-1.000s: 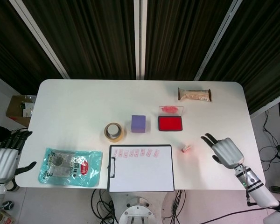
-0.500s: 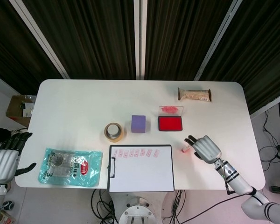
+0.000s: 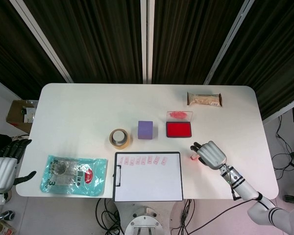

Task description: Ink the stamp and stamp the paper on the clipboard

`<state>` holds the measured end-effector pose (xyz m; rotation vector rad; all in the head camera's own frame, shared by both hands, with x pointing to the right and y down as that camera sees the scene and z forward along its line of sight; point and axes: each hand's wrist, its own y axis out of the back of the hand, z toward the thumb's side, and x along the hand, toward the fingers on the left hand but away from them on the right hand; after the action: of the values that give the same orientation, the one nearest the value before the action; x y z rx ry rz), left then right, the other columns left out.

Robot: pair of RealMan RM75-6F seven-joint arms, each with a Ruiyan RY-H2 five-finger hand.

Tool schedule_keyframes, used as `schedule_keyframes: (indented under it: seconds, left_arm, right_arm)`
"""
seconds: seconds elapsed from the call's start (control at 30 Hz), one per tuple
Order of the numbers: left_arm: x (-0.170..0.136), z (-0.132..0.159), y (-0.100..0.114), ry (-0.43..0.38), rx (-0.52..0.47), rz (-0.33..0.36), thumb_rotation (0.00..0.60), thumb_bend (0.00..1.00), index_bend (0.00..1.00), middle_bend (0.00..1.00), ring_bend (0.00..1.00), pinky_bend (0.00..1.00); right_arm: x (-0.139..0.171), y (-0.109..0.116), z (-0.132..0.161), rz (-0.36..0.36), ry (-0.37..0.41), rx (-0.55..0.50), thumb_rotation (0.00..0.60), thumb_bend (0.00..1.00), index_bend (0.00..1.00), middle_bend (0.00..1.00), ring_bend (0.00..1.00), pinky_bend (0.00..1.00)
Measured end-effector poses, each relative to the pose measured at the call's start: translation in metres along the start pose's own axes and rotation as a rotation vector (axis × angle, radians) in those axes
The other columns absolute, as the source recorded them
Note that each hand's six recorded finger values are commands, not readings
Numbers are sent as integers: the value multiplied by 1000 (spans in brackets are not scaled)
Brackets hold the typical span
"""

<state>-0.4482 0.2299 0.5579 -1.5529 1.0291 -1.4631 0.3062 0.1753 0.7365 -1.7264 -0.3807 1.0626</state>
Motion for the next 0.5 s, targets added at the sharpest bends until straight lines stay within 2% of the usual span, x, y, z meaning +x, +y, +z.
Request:
schedule_keyframes:
  seconds: [0.5]
  left_arm:
    - [0,-2,0,7,-1,3,600,0,141,150,122,241]
  right_arm:
    - [-5,-9,4,16,10,-4,600,261,459,437,783,1000]
